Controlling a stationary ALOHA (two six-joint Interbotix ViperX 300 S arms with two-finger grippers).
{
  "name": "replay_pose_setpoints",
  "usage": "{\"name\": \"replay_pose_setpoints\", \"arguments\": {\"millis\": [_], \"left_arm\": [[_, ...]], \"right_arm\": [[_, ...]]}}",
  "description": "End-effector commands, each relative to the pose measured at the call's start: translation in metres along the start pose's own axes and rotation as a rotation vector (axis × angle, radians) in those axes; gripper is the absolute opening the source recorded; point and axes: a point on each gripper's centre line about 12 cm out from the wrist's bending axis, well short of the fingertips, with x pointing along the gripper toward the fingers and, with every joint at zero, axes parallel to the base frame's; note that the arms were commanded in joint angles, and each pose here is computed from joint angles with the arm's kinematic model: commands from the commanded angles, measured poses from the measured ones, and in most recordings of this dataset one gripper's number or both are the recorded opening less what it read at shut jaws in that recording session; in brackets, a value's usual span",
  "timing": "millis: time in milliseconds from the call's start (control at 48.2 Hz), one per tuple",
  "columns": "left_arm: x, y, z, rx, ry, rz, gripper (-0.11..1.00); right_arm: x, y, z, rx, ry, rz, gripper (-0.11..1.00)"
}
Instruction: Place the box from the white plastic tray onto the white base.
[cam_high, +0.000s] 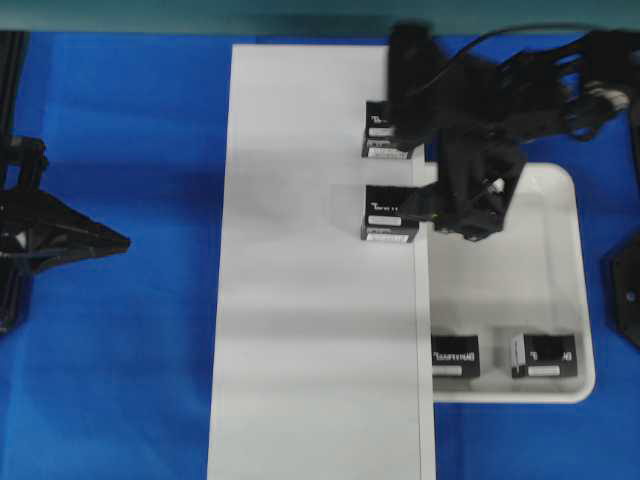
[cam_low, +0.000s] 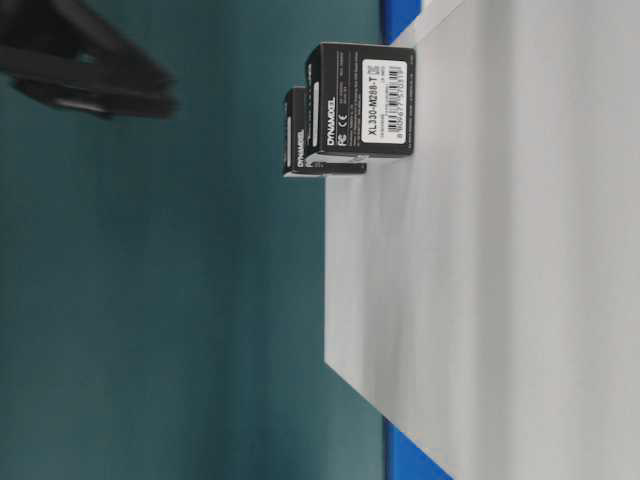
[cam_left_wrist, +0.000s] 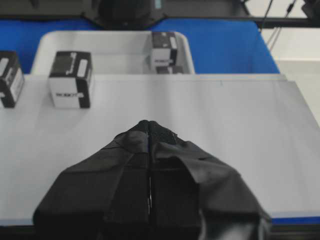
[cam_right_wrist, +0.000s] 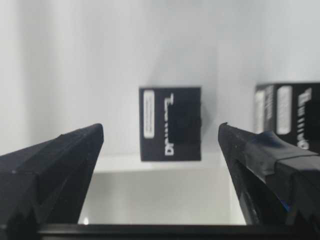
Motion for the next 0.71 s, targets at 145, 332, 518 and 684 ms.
{"name": "replay_pose_setpoints", "arguments": {"millis": [145, 332, 518, 684], "left_arm": [[-0.001, -0.001, 0.011, -0.004, -0.032, -0.003, -0.07], [-0.001, 0.000, 0.011, -0.005, -0.035, -0.001, -0.07], [0.000, 0.000, 0.010, -0.004, -0.028, 0.002, -0.07], [0.000, 0.002, 0.011, -0.007, -0.028, 0.011, -0.07]], "right_arm": [[-0.032, 0.009, -0.009, -0.011, -0.206, -0.028, 1.00], [-0.048, 0.021, -0.025, -0.025, -0.323, -0.027, 1.00], [-0.067, 0.028, -0.036, -0.017, -0.395, -0.020, 1.00], [-0.082, 0.032, -0.049, 0.014, -0.435, -0.008, 1.00]]}}
